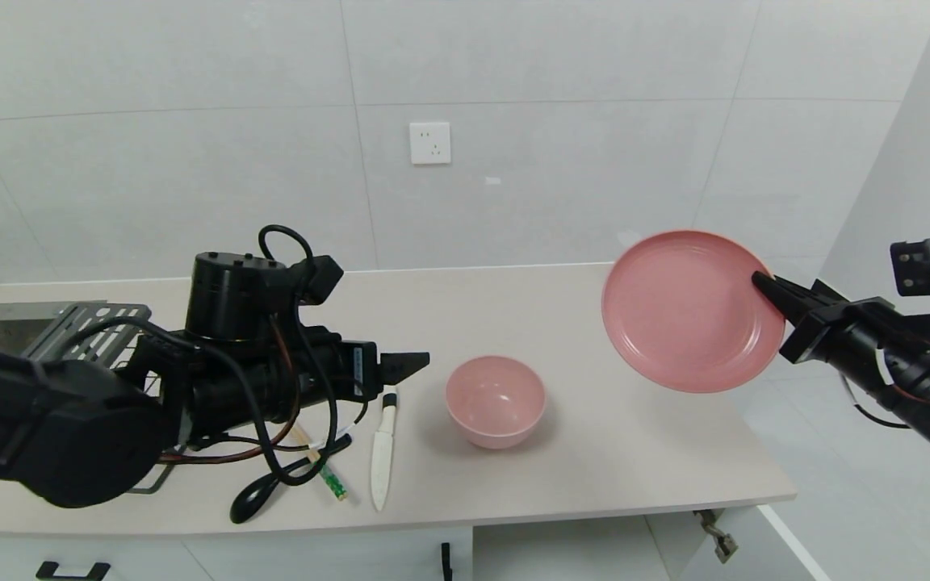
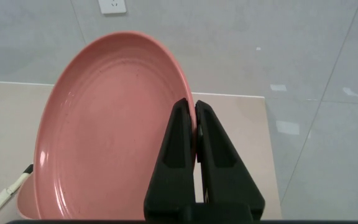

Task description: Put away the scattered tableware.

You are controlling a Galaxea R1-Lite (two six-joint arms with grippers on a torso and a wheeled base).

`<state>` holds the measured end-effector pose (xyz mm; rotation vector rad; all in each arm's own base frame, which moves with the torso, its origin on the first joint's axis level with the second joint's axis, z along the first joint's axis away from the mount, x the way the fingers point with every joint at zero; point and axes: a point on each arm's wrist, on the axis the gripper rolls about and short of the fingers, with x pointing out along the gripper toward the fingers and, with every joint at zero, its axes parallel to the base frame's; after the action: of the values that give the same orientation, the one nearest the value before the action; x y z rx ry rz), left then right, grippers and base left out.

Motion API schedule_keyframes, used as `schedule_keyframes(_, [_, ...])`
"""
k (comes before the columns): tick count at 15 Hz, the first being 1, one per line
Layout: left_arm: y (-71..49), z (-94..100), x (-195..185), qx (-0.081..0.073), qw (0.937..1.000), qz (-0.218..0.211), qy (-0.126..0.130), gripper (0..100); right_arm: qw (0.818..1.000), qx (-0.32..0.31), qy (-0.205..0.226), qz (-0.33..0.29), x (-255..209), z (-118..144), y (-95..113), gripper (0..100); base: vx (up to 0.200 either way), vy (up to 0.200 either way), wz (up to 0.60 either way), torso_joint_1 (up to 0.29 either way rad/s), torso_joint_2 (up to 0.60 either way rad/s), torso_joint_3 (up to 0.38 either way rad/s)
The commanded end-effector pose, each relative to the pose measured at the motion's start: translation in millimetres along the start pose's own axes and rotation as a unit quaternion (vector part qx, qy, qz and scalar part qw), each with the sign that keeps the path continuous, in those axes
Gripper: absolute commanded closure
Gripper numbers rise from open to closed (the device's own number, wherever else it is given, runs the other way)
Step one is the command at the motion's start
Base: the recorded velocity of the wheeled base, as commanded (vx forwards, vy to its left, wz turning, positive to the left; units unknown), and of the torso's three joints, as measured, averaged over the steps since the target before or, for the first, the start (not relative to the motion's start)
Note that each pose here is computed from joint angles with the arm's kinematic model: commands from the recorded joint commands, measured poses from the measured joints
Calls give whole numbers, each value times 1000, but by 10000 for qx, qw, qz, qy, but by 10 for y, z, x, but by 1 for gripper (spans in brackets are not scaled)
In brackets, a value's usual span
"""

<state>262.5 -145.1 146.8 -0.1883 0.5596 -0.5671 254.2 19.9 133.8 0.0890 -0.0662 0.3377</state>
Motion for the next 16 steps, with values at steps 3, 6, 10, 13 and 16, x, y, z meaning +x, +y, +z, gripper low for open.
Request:
schedule_keyframes(3, [33,-61,300,-14,9998,3,181,0,10000,-5,3,2,-13,3,-41,100,0,0,0,0,0,0])
schedule_keyframes(6, [71,-140,454,-15,9996,42,281,0,10000,-23,-6,-35,-24,10,-84,100,0,0,0,0,0,0])
schedule_keyframes(10, [97,-266,645,-28,9985,139,526,0,10000,-17,9,-29,-28,4,-79,100,0,0,0,0,0,0])
schedule_keyframes(13, [35,-315,803,24,9981,142,599,0,10000,-15,17,-30,-34,2,-77,100,0,0,0,0,0,0])
schedule_keyframes(16, [21,-348,902,52,9978,200,632,0,10000,-42,-69,-6,-60,51,-55,100,0,0,0,0,0,0])
